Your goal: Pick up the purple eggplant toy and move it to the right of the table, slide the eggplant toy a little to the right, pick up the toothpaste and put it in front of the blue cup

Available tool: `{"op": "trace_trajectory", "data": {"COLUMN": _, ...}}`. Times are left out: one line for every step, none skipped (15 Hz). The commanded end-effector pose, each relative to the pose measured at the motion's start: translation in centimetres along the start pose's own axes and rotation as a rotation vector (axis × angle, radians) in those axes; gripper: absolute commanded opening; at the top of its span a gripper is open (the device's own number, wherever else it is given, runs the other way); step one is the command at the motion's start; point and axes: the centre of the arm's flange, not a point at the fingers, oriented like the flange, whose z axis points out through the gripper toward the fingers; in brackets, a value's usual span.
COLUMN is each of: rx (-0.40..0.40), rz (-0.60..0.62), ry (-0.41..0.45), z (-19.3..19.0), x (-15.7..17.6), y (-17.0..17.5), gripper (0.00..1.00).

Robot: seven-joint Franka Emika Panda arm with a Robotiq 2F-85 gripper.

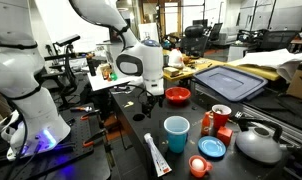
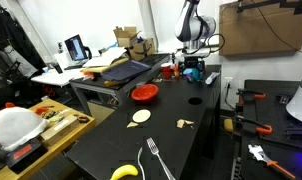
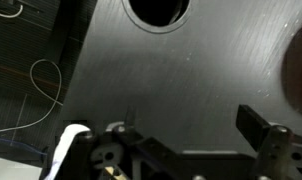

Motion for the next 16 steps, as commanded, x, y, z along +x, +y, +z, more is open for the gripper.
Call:
{"op": "trace_trajectory", "data": {"rx": 0.044, "rz": -0.145, "ry": -0.032, "z": -1.3, "x": -4.4, "y": -2.4, "gripper": 1.0}}
{"op": "trace_trajectory", "data": {"rx": 0.046, "rz": -0.19, "ry": -0.038, "z": -1.5, "x": -5.5, "y": -3.5, "gripper": 1.0}}
{"op": "trace_trajectory", "data": {"rx": 0.049, "rz": -0.238, "ry": -0.044, "z": -1.7, "x": -6.6, "y": -4.5, "gripper": 1.0}}
{"op": "trace_trajectory", "data": {"rx": 0.049, "rz": -0.283, "ry": -0.045, "z": -1.9, "x": -7.6, "y": -5.5, "gripper": 1.0}}
{"op": "trace_trajectory", "data": {"rx": 0.047, "rz": -0.328, "ry": -0.048, "z": -2.2, "x": -8.6, "y": -6.5, "gripper": 1.0}}
{"op": "trace_trajectory", "data": {"rx": 0.043, "rz": -0.372, "ry": -0.049, "z": -2.3, "x": -9.5, "y": -7.3, "gripper": 1.0}}
{"op": "trace_trajectory", "data": {"rx": 0.039, "rz": -0.415, "ry": -0.052, "z": -2.6, "x": -10.3, "y": -8.0, "gripper": 1.0}}
{"op": "trace_trajectory", "data": {"rx": 0.03, "rz": -0.457, "ry": -0.052, "z": -2.8, "x": -11.2, "y": -8.7, "gripper": 1.0}}
{"op": "trace_trajectory", "data": {"rx": 0.019, "rz": -0.5, "ry": -0.054, "z": -3.1, "x": -11.9, "y": -9.2, "gripper": 1.0}}
{"op": "trace_trajectory", "data": {"rx": 0.008, "rz": -0.541, "ry": -0.056, "z": -3.4, "x": -12.6, "y": -9.7, "gripper": 1.0}}
{"op": "trace_trajectory", "data": {"rx": -0.004, "rz": -0.578, "ry": -0.056, "z": -3.7, "x": -13.3, "y": -10.1, "gripper": 1.0}}
{"op": "trace_trajectory", "data": {"rx": -0.018, "rz": -0.619, "ry": -0.057, "z": -4.1, "x": -14.0, "y": -10.5, "gripper": 1.0}}
{"op": "trace_trajectory", "data": {"rx": -0.031, "rz": -0.654, "ry": -0.056, "z": -4.3, "x": -14.7, "y": -10.9, "gripper": 1.0}}
{"op": "trace_trajectory", "data": {"rx": -0.045, "rz": -0.69, "ry": -0.054, "z": -4.8, "x": -15.4, "y": -11.3, "gripper": 1.0}}
{"op": "trace_trajectory", "data": {"rx": -0.059, "rz": -0.723, "ry": -0.053, "z": -5.2, "x": -16.0, "y": -11.6, "gripper": 1.0}}
{"op": "trace_trajectory", "data": {"rx": -0.07, "rz": -0.755, "ry": -0.049, "z": -5.6, "x": -16.6, "y": -11.9, "gripper": 1.0}}
